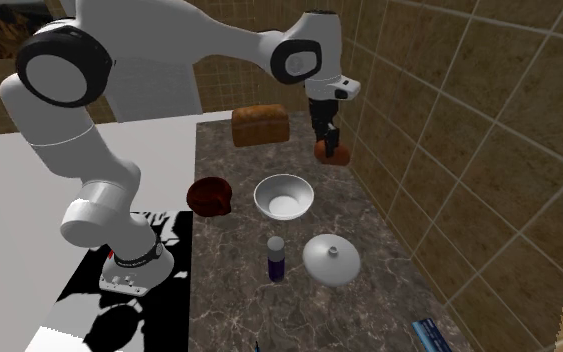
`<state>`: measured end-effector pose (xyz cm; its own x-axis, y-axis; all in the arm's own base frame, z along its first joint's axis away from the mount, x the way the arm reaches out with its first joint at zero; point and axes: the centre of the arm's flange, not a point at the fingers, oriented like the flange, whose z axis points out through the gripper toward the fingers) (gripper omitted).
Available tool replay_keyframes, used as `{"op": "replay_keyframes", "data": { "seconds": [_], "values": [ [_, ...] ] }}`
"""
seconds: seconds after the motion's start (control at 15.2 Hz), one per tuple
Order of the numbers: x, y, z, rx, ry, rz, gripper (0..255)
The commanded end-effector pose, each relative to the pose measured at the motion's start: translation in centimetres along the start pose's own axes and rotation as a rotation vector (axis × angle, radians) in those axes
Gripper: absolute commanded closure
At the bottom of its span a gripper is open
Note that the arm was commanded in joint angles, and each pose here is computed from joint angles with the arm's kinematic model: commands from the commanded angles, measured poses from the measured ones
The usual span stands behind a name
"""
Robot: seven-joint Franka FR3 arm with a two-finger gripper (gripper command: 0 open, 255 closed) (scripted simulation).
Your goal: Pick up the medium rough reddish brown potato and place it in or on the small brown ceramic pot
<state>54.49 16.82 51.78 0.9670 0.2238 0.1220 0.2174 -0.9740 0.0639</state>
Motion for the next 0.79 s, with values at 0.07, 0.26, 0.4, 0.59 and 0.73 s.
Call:
{"op": "replay_keyframes", "data": {
  "seconds": [0.07, 0.26, 0.4, 0.59, 0.73],
  "values": [
    [-3.9, -0.6, -0.4, 0.000, 0.000, 0.001, 255],
    [-7.8, -1.2, -1.1, 0.000, 0.000, 0.001, 255],
    [-10.3, -1.5, -1.6, 0.000, 0.000, 0.001, 255],
    [-14.2, -2.0, -2.2, 0.000, 0.000, 0.001, 255],
    [-16.8, -2.4, -2.7, 0.000, 0.000, 0.001, 255]
  ]
}}
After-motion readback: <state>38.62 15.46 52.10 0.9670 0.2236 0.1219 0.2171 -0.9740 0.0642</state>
